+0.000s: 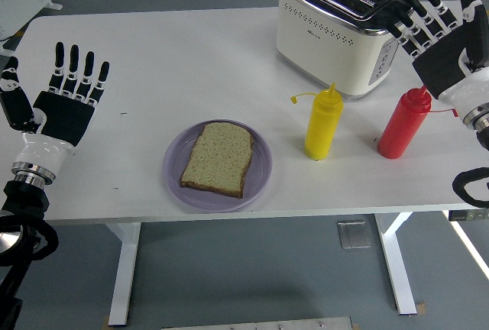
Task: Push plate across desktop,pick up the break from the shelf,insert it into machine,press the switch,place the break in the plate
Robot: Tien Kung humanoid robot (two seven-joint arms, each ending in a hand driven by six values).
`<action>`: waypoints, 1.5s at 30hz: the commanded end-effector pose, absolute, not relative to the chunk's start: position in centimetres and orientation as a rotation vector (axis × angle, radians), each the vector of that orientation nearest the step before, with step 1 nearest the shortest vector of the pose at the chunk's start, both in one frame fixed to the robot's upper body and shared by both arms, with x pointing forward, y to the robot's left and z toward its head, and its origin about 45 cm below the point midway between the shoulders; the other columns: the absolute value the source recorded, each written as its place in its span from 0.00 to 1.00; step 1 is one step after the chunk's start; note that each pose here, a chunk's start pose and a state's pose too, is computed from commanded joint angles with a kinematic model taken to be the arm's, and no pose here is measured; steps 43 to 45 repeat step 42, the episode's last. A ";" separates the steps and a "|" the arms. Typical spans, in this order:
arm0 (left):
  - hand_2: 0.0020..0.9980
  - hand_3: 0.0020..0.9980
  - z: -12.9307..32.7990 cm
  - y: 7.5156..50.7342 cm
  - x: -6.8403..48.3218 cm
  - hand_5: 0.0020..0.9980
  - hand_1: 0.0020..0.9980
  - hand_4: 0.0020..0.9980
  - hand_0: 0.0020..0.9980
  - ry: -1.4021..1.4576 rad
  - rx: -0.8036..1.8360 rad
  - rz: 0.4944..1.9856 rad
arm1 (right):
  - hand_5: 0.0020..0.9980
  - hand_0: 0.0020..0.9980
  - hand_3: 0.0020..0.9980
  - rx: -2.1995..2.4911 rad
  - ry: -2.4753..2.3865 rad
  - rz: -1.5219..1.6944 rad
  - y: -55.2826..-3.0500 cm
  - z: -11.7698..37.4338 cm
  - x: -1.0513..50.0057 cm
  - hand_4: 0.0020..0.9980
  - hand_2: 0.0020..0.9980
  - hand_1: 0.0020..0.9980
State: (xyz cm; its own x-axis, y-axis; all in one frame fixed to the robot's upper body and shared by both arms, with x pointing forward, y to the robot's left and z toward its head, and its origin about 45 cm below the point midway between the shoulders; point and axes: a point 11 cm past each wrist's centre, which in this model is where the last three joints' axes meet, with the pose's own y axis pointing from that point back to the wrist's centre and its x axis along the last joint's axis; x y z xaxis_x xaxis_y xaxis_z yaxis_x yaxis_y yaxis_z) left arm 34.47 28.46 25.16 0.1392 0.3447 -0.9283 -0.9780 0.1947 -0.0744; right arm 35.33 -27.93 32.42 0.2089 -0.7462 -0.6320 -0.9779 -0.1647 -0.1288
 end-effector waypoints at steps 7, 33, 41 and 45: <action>0.66 0.68 25.1 28.5 34.4 1.00 0.71 0.72 0.77 0.940 -0.861 1.156 | 0.60 0.79 0.68 -1.976 1.597 0.593 -28.0 32.3 35.3 0.76 0.71 0.73; 0.65 0.67 25.1 28.6 34.4 1.00 0.70 0.71 0.77 0.937 -0.858 1.167 | 0.60 0.79 0.67 -1.988 1.604 0.591 -27.8 32.3 35.3 0.76 0.71 0.71; 0.64 0.67 25.1 28.6 34.4 1.00 0.69 0.70 0.77 0.935 -0.855 1.169 | 0.60 0.78 0.67 -1.991 1.598 0.583 -27.8 32.5 35.2 0.76 0.70 0.71; 0.64 0.67 25.1 28.6 34.4 1.00 0.69 0.70 0.77 0.934 -0.855 1.169 | 0.60 0.78 0.67 -1.990 1.598 0.581 -27.8 32.6 35.2 0.76 0.70 0.71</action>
